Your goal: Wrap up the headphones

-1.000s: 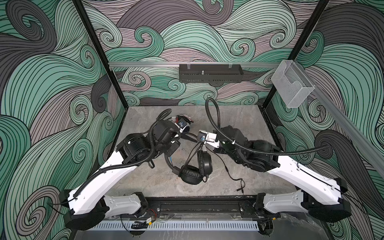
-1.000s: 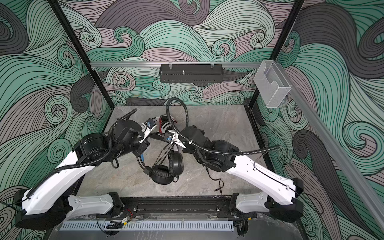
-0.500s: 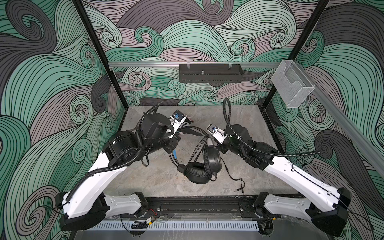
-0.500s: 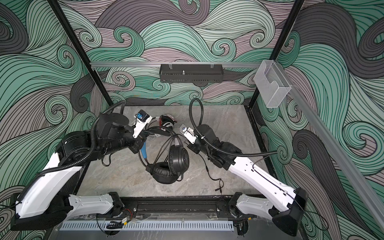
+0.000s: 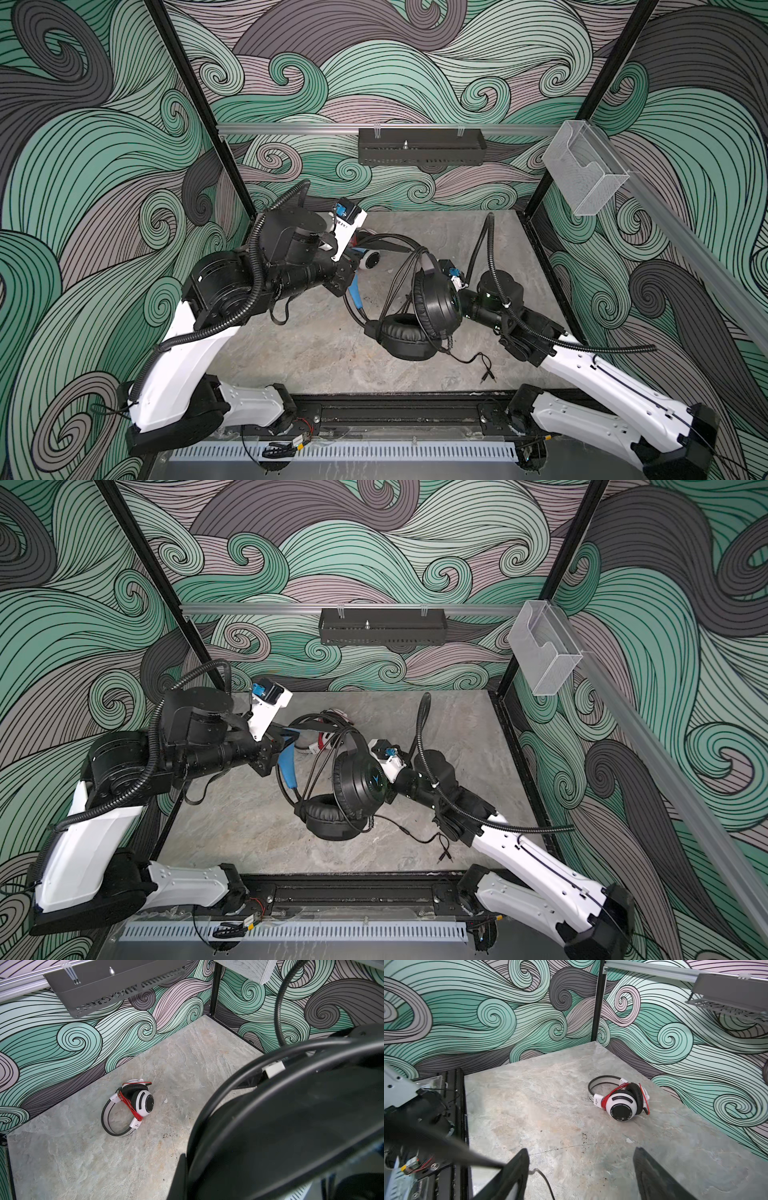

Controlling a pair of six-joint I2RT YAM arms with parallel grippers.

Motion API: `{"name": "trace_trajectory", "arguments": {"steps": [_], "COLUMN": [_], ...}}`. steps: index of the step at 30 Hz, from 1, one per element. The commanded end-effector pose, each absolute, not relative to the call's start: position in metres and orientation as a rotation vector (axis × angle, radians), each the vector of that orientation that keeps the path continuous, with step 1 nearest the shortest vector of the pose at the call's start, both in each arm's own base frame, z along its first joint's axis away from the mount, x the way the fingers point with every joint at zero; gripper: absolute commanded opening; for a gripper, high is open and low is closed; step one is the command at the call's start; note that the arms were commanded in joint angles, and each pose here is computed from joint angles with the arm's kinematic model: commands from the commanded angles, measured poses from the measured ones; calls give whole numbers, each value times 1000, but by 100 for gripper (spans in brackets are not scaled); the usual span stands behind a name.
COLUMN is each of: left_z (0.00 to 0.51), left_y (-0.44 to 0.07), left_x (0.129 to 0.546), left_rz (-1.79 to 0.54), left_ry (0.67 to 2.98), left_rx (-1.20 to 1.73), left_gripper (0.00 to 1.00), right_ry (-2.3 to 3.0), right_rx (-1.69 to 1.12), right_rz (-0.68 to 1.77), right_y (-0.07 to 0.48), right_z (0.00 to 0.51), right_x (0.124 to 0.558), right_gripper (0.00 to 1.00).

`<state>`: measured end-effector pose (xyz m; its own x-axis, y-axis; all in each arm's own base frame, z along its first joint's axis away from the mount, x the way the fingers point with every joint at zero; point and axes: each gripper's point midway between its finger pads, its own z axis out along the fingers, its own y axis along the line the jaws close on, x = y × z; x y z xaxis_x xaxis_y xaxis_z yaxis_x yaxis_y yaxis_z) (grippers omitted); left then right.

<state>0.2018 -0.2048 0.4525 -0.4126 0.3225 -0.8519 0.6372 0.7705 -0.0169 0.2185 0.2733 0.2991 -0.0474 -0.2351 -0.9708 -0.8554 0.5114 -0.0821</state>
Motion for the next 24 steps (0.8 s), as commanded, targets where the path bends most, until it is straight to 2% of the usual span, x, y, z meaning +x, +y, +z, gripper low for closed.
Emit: {"name": "trace_trajectory", "arguments": {"steps": [1,14,24], "left_z": [474,485,491], "left_y": [-208,-213,-218], "left_x": [195,195,196], "left_rz": [-536,-588,-628], "left_ry": [2002,1992,1976], "left_rx": [649,624,600], "left_gripper": [0,0,0], "right_ry": [1543,1598,1582], "right_rx": [-944,-981,-775], "right_rz": [767,782,781], "right_y": [276,255,268], "right_z": [304,270,280], "right_x": [207,181,223], "right_gripper": [81,83,84]}}
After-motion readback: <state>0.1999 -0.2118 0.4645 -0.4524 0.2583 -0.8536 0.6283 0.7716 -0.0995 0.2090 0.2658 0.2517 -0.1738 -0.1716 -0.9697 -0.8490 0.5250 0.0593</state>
